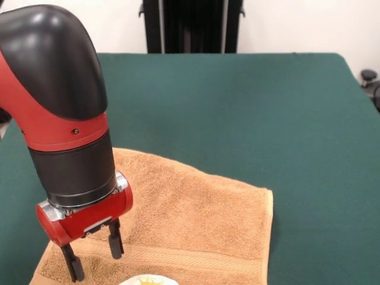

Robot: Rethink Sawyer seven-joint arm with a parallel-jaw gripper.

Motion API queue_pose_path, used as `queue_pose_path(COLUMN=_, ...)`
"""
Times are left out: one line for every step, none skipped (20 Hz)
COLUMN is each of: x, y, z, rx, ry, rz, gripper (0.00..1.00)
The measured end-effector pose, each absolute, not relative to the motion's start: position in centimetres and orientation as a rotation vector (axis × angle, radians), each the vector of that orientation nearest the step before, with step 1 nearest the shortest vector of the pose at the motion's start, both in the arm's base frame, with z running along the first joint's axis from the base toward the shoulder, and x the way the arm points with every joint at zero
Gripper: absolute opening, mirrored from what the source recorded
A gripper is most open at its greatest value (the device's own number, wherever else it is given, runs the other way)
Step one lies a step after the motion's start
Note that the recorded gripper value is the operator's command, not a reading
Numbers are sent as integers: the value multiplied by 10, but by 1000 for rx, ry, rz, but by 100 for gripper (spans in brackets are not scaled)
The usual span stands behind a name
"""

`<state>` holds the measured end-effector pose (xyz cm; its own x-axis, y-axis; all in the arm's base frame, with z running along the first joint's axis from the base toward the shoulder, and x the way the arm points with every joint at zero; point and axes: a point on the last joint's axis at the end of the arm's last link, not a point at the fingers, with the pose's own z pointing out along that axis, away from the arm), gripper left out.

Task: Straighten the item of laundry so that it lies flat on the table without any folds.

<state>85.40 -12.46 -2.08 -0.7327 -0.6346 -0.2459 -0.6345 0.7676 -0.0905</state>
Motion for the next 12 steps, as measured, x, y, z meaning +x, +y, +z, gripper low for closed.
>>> queue_pose_path(x=854, y=-124, z=-20, rx=-999, ry=2701, rz=-2, gripper=100)
queue_pose_path(x=854, y=-124, z=-20, rx=-1004, ry=2702, rz=-2, gripper=100)
queue_pose_path(x=854, y=-124, z=-19, rx=-1007, ry=2702, rz=-2, gripper=100)
queue_pose_path(x=854, y=-123, z=-18, rx=-1013, ry=2702, rz=-3, gripper=100)
queue_pose_path(x=854, y=-123, z=-17, rx=-1015, ry=2702, rz=-4, gripper=100)
queue_pose_path(x=855, y=-123, z=-15, rx=-1017, ry=2702, rz=-6, gripper=100)
queue_pose_path(x=855, y=-123, z=-13, rx=-1019, ry=2701, rz=-9, gripper=100)
queue_pose_path(x=857, y=-122, z=-6, rx=-1026, ry=2698, rz=-20, gripper=100)
queue_pose_path(x=858, y=-122, z=-3, rx=-1029, ry=2697, rz=-24, gripper=100)
queue_pose_path(x=859, y=-122, z=0, rx=-1032, ry=2695, rz=-29, gripper=100)
queue_pose_path(x=860, y=-122, z=7, rx=-1042, ry=2693, rz=-42, gripper=100)
queue_pose_path(x=860, y=-121, z=14, rx=-1059, ry=2691, rz=-57, gripper=100)
